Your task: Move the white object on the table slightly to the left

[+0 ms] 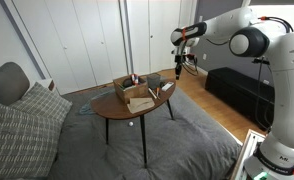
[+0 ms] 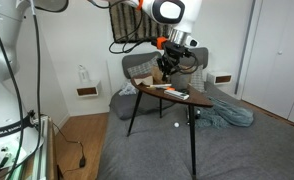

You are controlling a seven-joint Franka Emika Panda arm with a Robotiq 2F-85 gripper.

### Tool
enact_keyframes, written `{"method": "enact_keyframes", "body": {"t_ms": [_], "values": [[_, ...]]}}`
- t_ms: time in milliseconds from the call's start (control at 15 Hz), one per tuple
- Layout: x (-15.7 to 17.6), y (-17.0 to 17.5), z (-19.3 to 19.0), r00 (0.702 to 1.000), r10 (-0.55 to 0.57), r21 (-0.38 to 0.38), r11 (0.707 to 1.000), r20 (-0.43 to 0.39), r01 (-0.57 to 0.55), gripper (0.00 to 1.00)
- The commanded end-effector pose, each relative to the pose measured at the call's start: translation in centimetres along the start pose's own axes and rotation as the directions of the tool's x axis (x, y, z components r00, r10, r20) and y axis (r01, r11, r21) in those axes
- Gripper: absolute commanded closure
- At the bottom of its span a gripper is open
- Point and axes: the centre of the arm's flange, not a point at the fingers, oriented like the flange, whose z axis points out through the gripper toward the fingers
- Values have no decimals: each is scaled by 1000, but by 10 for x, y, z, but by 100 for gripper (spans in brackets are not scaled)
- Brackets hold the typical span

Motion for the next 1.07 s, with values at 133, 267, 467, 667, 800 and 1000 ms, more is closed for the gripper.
{"method": "enact_keyframes", "body": {"t_ms": [133, 267, 467, 667, 800, 1000], "values": [[33, 29, 7, 995, 101, 49, 994, 12, -101, 100], [42, 37, 13, 991, 135, 53, 989, 15, -135, 100], [51, 49, 20, 980, 199, 56, 978, 15, -199, 100], [59, 60, 26, 969, 248, 47, 968, -3, -248, 100], [64, 66, 31, 963, 268, 46, 963, -15, -267, 100], [70, 70, 36, 960, 280, 62, 959, -27, -278, 100]]}}
